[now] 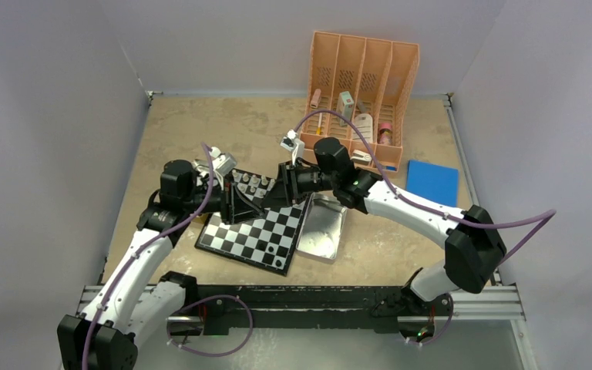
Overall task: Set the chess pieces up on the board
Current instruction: Place the chess piece on the chessboard.
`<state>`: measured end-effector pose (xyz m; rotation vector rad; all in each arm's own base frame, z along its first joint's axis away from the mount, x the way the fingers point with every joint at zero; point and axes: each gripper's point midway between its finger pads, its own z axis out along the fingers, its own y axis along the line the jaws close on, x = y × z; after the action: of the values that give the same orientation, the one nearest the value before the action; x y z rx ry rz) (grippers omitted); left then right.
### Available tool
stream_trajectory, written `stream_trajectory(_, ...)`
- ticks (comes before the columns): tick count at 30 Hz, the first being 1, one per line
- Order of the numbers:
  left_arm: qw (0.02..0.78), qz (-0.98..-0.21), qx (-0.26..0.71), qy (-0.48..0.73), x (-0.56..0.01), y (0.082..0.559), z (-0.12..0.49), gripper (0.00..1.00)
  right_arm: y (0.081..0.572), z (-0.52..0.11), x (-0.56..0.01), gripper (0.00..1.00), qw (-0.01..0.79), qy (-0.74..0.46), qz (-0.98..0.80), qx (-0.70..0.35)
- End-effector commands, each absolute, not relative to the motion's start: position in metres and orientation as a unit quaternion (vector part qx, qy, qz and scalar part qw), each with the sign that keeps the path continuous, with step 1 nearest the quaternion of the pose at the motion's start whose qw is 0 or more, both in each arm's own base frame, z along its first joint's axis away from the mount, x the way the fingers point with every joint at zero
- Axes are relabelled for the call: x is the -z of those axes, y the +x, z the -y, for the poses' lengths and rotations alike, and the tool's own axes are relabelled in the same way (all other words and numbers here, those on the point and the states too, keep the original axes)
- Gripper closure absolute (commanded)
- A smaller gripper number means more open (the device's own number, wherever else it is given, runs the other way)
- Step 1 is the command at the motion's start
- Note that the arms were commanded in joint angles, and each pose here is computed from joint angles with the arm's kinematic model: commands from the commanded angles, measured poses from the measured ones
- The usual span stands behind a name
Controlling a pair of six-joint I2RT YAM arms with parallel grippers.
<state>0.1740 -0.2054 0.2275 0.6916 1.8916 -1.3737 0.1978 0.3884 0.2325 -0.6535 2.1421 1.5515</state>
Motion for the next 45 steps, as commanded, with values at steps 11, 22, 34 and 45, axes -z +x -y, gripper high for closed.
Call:
stream_trajectory(11,0.359,-0.698,0.538,0.307,-0.235,0.169,0.209,0.96,0.203,-0.395,-0.255,0.70,0.244,-0.250,-0.739,-0.576)
stream_trajectory(22,0.386,-0.744,0.483,0.255,-0.231,0.190,0.199,0.66,0.212,-0.385,-0.243,0.99,0.291,-0.236,-0.745,-0.552)
stream_trajectory(34,0.456,-0.790,0.373,0.168,-0.240,0.215,0.167,0.41,0.248,-0.375,-0.264,0.95,0.439,-0.219,-0.707,-0.510)
stream_trajectory(45,0.564,-0.747,0.327,0.130,-0.329,0.188,0.136,0.38,0.210,-0.402,-0.246,0.95,0.517,-0.325,-0.633,-0.476)
